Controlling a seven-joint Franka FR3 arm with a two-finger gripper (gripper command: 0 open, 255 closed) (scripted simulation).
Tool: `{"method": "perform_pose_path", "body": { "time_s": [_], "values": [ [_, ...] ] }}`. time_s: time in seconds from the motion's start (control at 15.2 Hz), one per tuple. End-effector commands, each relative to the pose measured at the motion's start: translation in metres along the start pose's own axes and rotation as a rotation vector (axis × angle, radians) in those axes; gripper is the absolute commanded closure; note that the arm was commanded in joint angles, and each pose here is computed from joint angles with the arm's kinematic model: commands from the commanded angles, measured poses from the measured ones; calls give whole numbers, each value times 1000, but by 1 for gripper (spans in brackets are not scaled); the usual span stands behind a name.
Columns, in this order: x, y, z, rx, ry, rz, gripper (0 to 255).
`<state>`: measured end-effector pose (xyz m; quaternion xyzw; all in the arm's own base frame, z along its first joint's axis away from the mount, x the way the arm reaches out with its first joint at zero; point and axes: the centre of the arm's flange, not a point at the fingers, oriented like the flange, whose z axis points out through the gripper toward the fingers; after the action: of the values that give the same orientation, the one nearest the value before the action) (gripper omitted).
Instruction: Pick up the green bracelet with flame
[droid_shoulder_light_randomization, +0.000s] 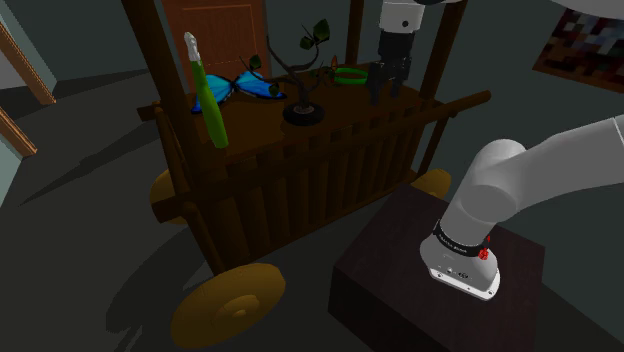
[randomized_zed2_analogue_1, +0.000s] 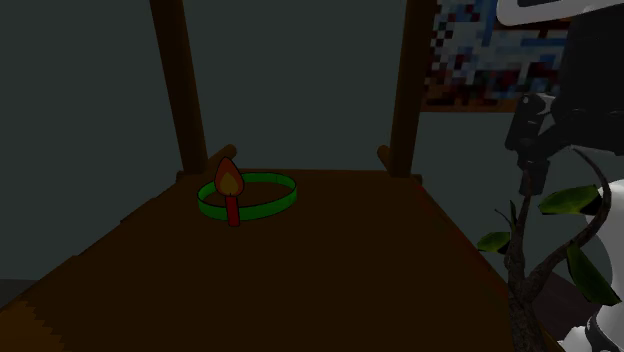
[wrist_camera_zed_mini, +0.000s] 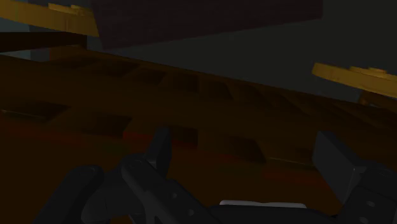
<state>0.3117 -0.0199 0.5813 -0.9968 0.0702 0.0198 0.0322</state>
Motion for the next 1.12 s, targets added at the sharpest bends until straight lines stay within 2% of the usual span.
{"method": "perform_pose_path", "body": {
  "time_s": [0.0,1.06],
  "values": [
    [0,0,0,0,0,0,0],
    [181,104,-3,-17,9,-133,0]
  ]
}}
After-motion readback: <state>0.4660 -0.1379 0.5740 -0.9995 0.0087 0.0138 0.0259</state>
